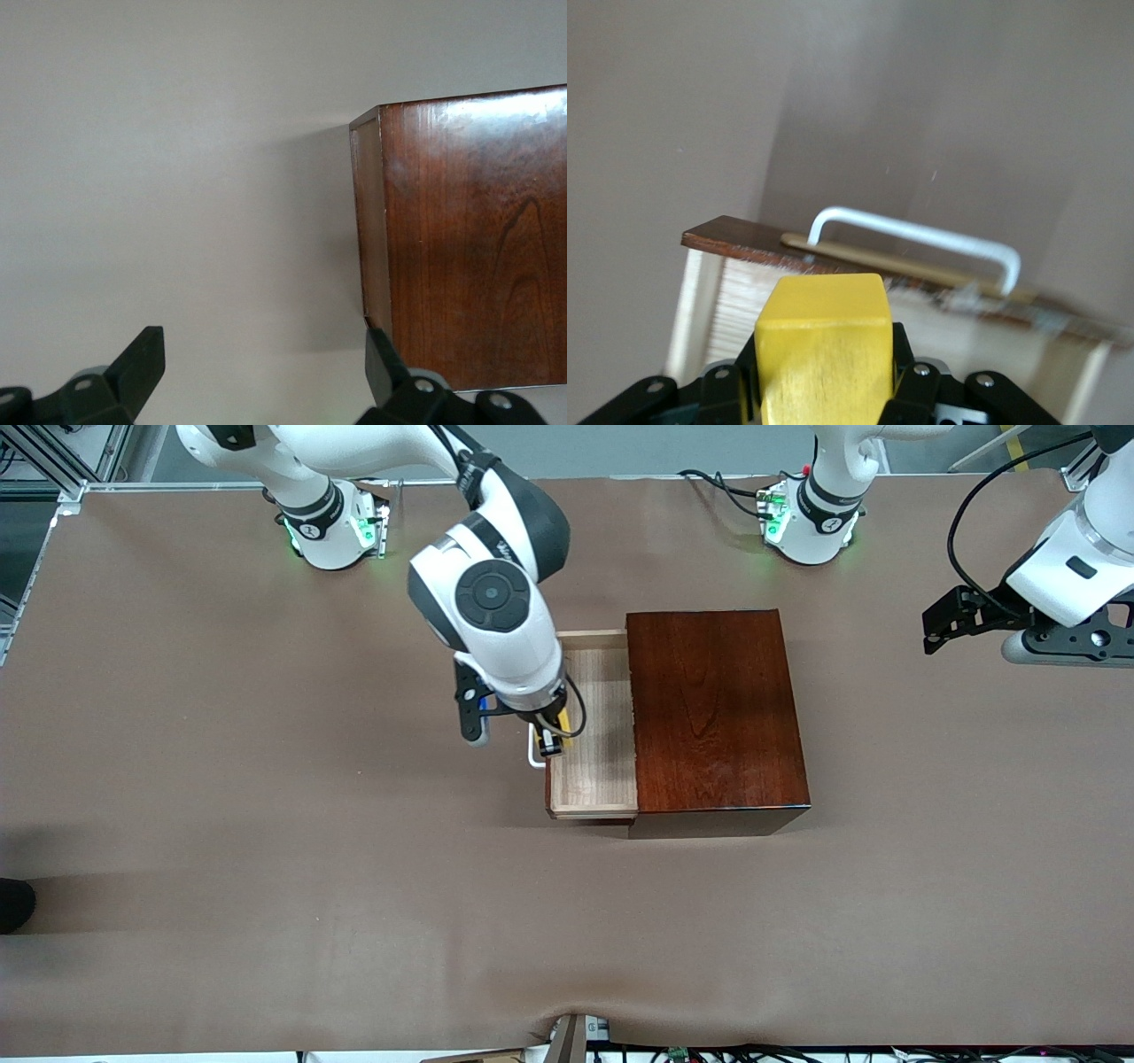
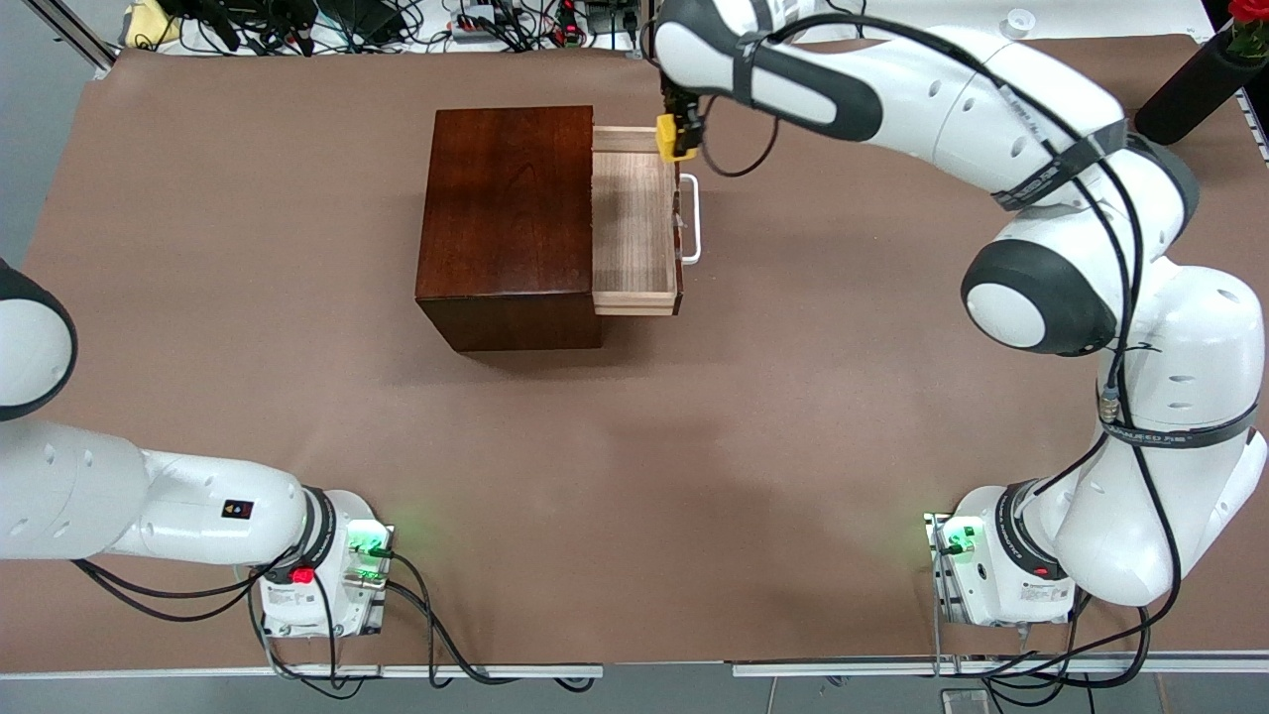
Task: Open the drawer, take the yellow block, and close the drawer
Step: 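Lift the yellow block out with the right gripper and carry it away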
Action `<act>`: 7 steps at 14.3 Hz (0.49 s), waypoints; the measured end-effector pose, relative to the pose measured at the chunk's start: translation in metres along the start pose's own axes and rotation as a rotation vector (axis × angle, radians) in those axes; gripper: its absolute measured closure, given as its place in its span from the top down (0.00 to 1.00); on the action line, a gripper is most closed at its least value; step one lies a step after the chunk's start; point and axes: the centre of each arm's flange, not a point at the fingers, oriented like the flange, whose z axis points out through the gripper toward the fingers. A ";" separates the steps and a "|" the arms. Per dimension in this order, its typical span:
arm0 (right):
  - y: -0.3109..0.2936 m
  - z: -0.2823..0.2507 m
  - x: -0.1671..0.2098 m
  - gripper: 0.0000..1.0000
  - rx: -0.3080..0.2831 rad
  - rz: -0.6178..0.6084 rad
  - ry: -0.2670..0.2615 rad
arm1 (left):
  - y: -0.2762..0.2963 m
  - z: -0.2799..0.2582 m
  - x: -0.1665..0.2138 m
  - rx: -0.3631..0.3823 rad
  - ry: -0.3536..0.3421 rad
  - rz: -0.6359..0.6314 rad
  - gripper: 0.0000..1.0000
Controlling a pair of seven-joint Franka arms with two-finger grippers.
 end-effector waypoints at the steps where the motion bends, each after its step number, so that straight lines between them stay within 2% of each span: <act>1: 0.004 -0.005 0.012 0.56 -0.044 -0.092 0.003 | 0.000 -0.001 0.000 0.000 0.001 0.000 1.00; 3: 0.003 -0.016 0.048 0.56 -0.095 -0.173 -0.013 | -0.001 -0.001 -0.001 0.000 0.003 -0.001 1.00; 5: -0.004 -0.022 0.092 0.56 -0.106 -0.202 -0.022 | -0.001 -0.002 -0.001 0.000 0.003 -0.002 1.00; 7: -0.008 -0.021 0.138 0.56 -0.140 -0.280 -0.033 | -0.001 -0.002 -0.001 0.000 0.003 -0.001 1.00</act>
